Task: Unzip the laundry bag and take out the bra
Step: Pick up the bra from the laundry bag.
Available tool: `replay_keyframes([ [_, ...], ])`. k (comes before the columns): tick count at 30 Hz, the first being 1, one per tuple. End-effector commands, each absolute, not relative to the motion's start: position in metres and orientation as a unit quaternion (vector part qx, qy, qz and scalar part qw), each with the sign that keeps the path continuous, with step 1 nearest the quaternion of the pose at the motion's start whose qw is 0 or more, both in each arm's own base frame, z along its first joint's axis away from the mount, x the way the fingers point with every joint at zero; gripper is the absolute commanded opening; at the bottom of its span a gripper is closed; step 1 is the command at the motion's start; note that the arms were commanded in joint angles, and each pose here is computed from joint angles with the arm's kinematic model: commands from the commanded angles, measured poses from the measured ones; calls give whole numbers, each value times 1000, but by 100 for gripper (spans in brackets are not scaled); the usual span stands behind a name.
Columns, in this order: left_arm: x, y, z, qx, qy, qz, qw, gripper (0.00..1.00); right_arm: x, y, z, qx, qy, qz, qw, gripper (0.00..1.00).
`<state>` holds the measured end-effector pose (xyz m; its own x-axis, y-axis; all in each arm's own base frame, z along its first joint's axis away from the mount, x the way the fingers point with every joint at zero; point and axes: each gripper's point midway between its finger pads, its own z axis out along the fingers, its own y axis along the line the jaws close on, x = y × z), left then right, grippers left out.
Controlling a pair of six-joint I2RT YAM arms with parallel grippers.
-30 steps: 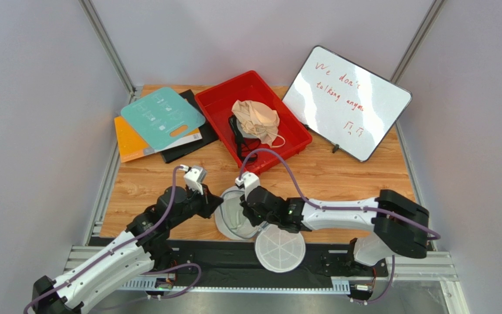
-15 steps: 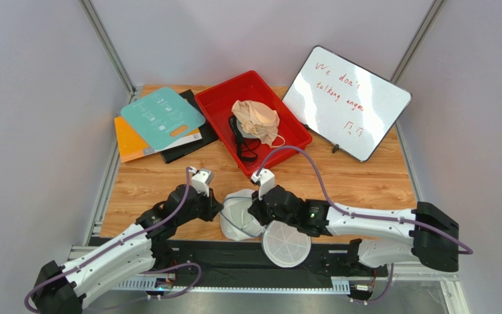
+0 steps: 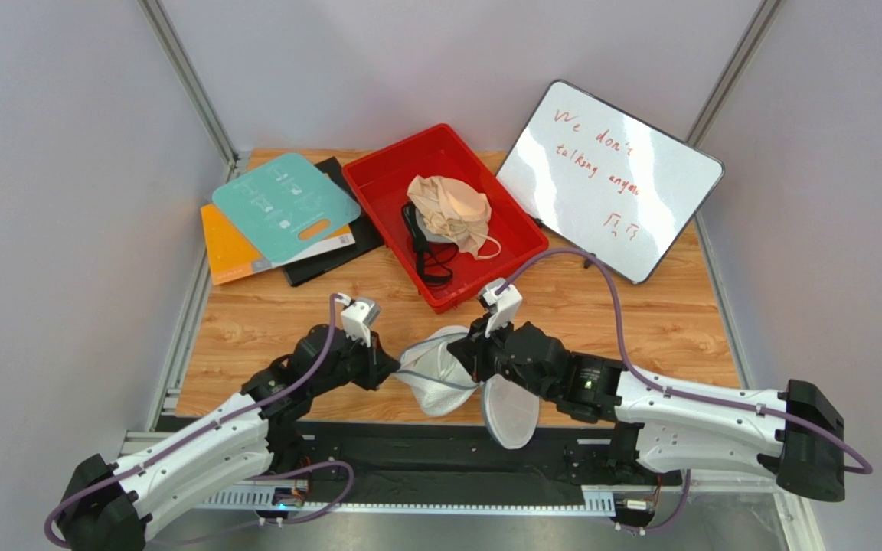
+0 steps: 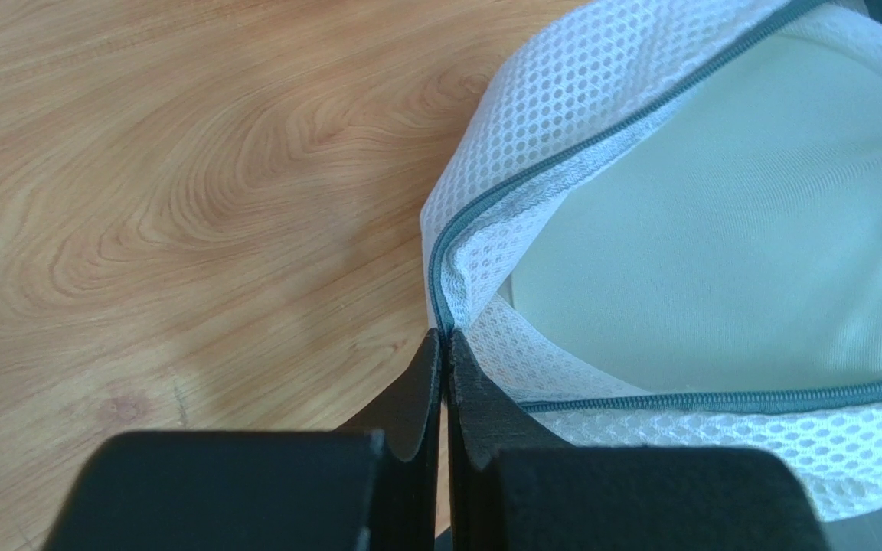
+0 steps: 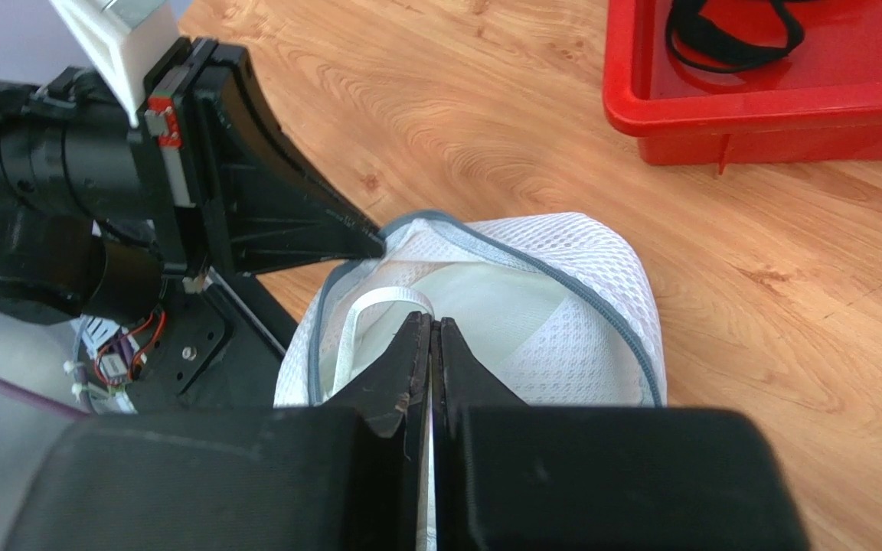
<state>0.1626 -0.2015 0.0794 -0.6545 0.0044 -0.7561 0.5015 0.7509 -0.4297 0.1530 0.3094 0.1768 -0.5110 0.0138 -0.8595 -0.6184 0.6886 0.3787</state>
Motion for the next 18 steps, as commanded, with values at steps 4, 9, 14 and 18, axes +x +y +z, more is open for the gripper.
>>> replay_keyframes([
  [4, 163, -220, 95, 184, 829, -348, 398, 0, 179, 339, 199, -154, 775, 361, 494, 0],
  [9, 161, -234, 93, 213, 833, -337, 384, 0, 186, 352, 213, -151, 764, 369, 507, 0],
  [14, 155, -248, 81, 223, 834, -344, 370, 0, 205, 348, 237, -127, 751, 356, 542, 0],
  [18, 149, -253, 74, 235, 837, -336, 362, 0, 217, 345, 256, -100, 741, 365, 556, 0],
])
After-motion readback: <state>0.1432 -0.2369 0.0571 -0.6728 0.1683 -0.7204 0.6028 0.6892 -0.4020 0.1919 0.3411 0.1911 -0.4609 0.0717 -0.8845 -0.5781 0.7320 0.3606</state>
